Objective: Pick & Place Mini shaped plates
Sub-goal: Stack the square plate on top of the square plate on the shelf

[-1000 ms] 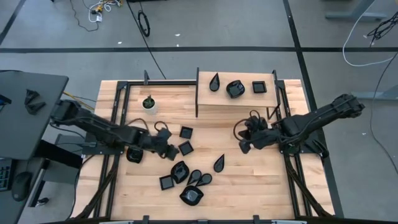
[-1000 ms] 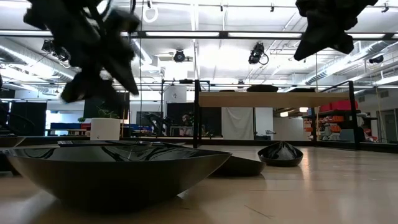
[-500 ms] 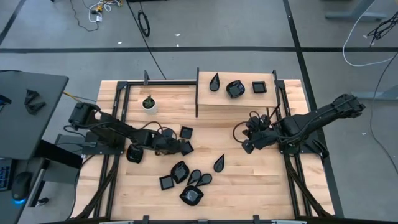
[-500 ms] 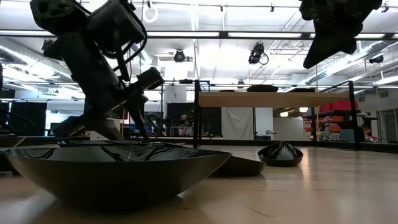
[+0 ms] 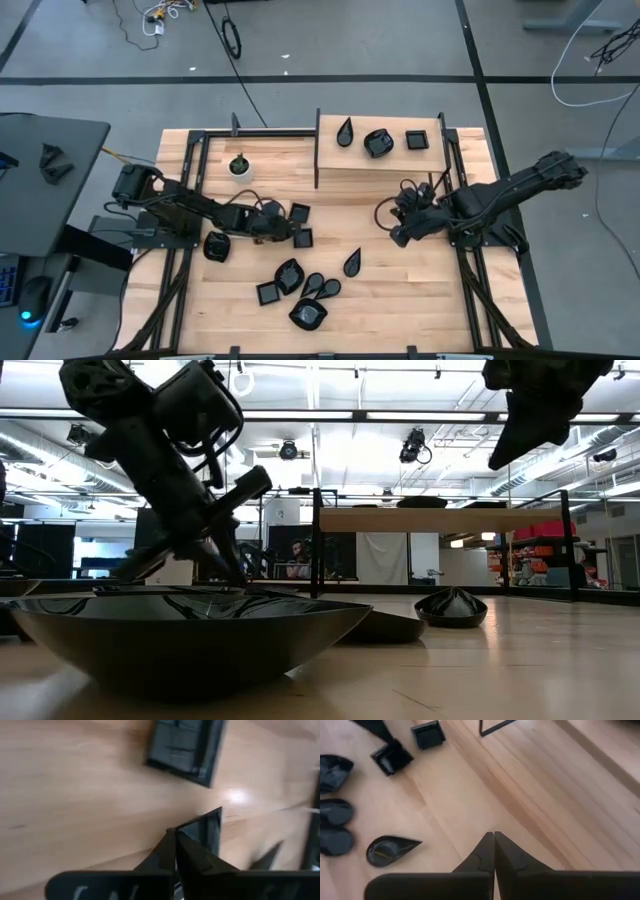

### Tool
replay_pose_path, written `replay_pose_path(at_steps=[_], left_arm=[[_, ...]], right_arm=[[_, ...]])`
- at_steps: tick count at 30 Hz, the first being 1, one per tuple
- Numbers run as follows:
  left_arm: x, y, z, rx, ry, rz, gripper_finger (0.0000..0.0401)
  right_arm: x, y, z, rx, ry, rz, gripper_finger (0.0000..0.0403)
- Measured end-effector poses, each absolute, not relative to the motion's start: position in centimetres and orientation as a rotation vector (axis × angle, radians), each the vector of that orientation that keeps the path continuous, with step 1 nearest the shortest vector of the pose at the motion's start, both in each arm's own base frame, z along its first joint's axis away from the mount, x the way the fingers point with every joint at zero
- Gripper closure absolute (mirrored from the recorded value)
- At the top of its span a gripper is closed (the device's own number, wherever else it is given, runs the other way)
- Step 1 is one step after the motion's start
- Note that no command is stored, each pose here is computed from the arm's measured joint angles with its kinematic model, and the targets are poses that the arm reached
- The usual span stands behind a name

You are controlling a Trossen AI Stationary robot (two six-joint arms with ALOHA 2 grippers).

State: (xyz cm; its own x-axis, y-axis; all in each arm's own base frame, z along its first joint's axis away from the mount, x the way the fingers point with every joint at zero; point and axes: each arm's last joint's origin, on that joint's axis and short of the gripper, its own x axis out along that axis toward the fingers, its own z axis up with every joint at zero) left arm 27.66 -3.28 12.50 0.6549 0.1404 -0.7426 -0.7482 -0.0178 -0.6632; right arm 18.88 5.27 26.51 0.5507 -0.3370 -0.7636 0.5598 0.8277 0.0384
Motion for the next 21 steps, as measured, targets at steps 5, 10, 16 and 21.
replay_pose_path(at_steps=[5,10,16,21], left_arm=[[28.3,-3.4,13.1,-1.424,0.518,0.694,0.0392],[30.8,-3.4,16.1,-1.399,0.538,0.535,0.0396],[34.5,-2.0,21.7,-1.315,0.567,0.391,0.0398],[37.1,-0.7,24.4,-1.287,0.622,0.304,0.0397]], right_arm=[[18.2,5.5,27.3,0.347,0.905,-0.372,0.0399],[17.7,5.9,28.7,0.262,0.891,-0.076,0.0399],[19.3,6.7,30.5,0.133,0.676,0.237,0.039],[20.8,7.9,30.7,-0.118,0.541,0.422,0.0349]])
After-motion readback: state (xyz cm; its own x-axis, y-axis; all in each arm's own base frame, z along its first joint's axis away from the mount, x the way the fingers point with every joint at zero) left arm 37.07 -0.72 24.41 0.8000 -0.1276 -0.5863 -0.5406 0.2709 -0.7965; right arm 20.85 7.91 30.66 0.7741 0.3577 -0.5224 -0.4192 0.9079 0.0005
